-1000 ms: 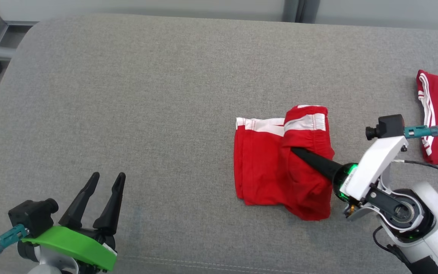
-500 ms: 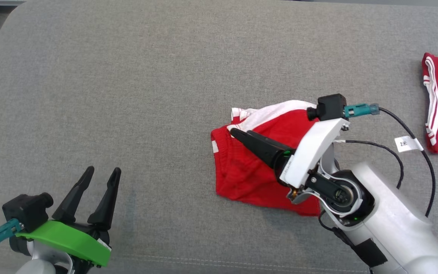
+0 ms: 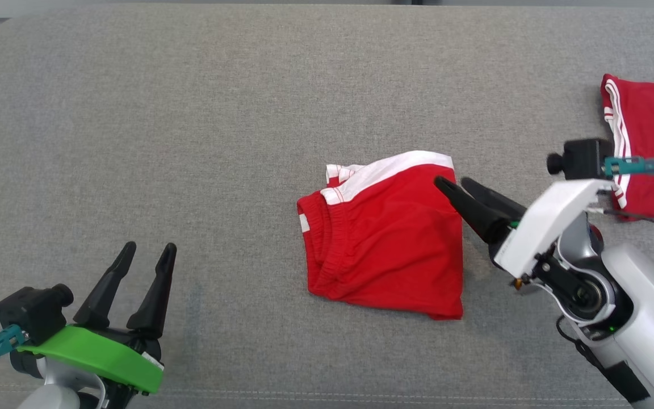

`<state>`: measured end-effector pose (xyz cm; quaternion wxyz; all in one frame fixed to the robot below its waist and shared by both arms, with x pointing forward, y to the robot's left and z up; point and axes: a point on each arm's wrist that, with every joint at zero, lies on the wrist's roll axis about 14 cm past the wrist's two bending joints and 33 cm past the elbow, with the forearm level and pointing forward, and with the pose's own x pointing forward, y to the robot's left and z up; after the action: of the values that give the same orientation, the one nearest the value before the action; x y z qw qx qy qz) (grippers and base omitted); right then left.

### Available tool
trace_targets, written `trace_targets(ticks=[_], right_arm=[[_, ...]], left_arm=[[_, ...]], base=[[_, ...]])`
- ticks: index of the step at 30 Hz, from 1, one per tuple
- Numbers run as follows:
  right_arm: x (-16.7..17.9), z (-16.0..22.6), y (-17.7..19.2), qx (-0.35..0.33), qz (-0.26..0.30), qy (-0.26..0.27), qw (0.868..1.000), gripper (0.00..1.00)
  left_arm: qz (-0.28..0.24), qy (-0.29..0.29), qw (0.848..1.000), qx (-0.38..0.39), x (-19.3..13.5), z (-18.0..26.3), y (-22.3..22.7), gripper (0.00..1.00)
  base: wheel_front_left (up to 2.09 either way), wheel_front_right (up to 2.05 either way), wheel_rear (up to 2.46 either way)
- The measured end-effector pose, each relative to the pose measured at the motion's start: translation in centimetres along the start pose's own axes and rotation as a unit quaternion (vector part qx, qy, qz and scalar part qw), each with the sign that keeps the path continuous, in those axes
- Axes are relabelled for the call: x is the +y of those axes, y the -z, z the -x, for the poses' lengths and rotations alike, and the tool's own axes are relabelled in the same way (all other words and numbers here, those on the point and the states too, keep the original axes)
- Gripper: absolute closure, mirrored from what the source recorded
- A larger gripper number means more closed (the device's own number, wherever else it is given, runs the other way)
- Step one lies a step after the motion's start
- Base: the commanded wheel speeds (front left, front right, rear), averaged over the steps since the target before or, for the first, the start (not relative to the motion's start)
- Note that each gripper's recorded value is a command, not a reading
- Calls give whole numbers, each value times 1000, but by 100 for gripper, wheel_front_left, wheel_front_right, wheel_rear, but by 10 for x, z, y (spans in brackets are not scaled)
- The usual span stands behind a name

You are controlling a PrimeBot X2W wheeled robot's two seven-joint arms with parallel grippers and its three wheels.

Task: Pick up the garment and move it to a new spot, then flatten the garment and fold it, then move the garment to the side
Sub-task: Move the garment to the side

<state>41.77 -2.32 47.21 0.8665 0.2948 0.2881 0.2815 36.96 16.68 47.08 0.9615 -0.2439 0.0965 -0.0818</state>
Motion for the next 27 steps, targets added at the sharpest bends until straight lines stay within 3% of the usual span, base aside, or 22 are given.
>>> trace_targets(ticks=[5, 14, 22, 23, 24, 27], right_arm=[[-48, 20, 36, 43, -16, 72, 996, 0], [-55, 21, 49, 42, -65, 83, 994, 0], [-56, 1, 63, 58, -101, 87, 989, 0], [-56, -5, 59, 50, -102, 87, 990, 16], [-55, -10, 52, 37, -105, 85, 990, 100], [-45, -25, 38, 34, -77, 67, 994, 100]], left_arm=[[6, 2, 1000, -3, -3, -1, 0, 0], [2, -3, 1000, -21, -3, 3, -7, 0], [6, -15, 1000, -26, 0, 9, -8, 0], [8, -17, 999, -26, 1, 10, -8, 0], [9, -20, 999, -27, 2, 11, -8, 0], [13, -30, 999, -30, 6, 13, -8, 0]], base=[[0, 0, 0], [0, 0, 0], [0, 0, 0], [0, 0, 0], [0, 0, 0], [0, 0, 0]])
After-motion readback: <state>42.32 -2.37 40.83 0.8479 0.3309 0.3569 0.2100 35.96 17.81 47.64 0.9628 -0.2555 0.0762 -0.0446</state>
